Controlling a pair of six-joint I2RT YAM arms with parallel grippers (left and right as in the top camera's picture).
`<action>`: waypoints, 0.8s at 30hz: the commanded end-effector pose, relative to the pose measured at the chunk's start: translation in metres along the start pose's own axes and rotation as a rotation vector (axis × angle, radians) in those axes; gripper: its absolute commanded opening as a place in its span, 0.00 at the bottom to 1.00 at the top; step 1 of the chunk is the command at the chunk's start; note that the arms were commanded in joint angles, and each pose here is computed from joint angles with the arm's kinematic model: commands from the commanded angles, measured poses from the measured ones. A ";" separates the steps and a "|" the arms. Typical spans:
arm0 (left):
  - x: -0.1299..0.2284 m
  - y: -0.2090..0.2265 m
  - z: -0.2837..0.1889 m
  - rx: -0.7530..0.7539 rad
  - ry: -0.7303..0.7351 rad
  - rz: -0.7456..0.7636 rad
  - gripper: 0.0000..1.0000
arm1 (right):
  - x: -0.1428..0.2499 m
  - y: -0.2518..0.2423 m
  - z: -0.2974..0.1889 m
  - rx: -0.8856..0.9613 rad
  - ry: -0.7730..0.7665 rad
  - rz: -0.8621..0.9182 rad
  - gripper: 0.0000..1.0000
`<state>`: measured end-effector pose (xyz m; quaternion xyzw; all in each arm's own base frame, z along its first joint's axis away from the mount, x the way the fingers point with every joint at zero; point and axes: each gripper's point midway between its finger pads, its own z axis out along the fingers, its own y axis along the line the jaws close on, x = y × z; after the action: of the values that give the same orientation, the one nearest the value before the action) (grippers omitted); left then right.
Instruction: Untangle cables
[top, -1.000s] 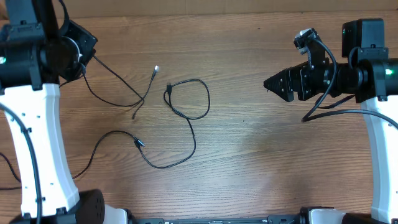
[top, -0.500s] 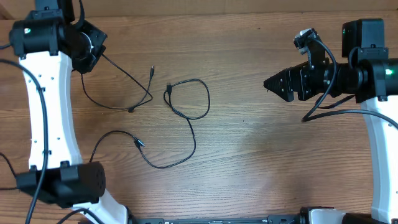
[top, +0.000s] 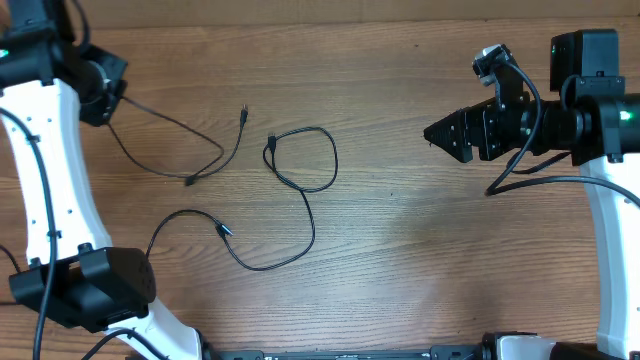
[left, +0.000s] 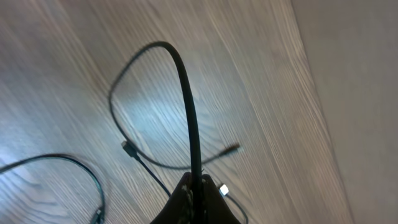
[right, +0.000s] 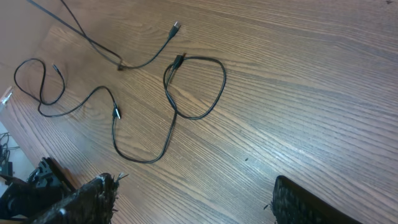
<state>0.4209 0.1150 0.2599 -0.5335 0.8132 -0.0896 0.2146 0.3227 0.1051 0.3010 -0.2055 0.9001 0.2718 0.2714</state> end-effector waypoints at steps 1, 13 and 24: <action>-0.021 0.021 0.001 -0.038 -0.031 -0.029 0.04 | -0.003 -0.001 -0.001 0.003 -0.010 -0.009 0.79; -0.057 0.070 0.001 -0.109 -0.052 -0.109 0.29 | -0.002 -0.001 -0.001 0.002 -0.005 -0.005 0.79; -0.068 0.106 -0.004 -0.182 -0.046 -0.153 0.27 | -0.003 -0.001 -0.001 0.002 -0.008 -0.007 0.79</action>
<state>0.3577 0.2181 0.2487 -0.6238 0.7579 -0.0338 0.1879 0.3225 0.1052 0.3009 -0.2056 0.9002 0.2720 0.2709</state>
